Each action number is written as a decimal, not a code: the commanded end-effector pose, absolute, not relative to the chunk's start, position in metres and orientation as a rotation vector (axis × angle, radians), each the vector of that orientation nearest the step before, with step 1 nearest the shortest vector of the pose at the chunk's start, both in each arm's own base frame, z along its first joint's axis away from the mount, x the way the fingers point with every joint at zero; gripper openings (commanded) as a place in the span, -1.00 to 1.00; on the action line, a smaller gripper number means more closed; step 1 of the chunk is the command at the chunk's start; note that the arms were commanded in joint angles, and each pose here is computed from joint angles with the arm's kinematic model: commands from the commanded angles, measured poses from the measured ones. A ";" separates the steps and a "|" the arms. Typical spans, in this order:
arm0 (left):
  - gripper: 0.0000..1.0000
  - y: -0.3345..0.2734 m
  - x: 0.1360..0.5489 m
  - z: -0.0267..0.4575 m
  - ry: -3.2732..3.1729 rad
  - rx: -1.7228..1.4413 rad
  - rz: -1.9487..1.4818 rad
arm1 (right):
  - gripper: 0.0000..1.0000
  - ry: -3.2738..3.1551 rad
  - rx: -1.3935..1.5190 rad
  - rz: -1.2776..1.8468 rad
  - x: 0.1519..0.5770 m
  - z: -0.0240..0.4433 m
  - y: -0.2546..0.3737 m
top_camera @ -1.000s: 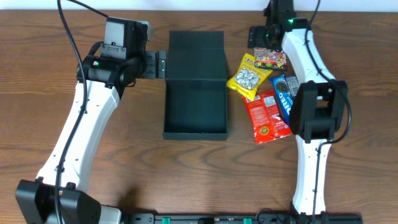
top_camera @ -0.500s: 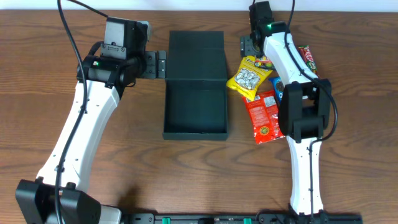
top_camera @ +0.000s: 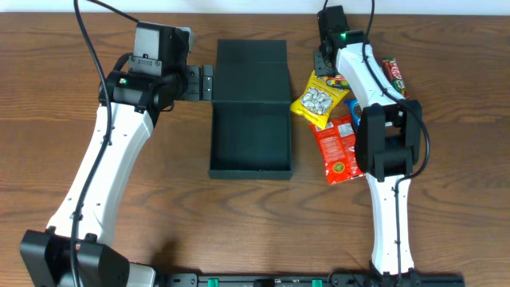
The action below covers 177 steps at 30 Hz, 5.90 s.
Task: Pack container
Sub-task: 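Reach the right gripper to the Haribo Mix bag and grasp it, then carry the Haribo bag into the green box and release it, then grasp the yellow candy bag with the right gripper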
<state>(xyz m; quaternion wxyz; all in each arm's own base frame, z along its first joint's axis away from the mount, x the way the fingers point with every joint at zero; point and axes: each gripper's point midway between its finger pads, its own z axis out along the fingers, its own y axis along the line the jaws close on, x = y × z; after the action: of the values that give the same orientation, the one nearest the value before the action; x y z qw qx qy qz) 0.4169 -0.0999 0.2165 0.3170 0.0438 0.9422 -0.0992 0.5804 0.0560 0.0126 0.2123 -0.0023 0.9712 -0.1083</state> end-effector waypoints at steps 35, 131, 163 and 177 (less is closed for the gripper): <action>0.90 -0.019 0.427 0.214 2.486 -0.098 -0.167 | -0.97 2.200 0.094 -0.153 0.551 0.320 0.070; 0.91 -0.059 0.422 0.152 2.638 0.052 -0.625 | 0.15 2.937 0.662 0.626 0.444 0.050 0.089; 0.90 -0.058 0.437 0.160 2.549 0.183 -0.573 | -0.26 2.903 0.978 0.568 0.452 -0.001 0.109; 0.90 -0.058 0.437 0.160 2.550 0.183 -0.572 | -0.97 2.901 0.927 0.525 0.457 -0.004 0.103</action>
<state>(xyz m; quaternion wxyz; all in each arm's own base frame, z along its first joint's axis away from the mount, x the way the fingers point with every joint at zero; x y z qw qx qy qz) 0.4382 -0.0551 0.1618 0.2594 0.0557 0.9411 -0.2096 0.4613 0.1152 0.0188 0.0273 0.3061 0.9270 0.2153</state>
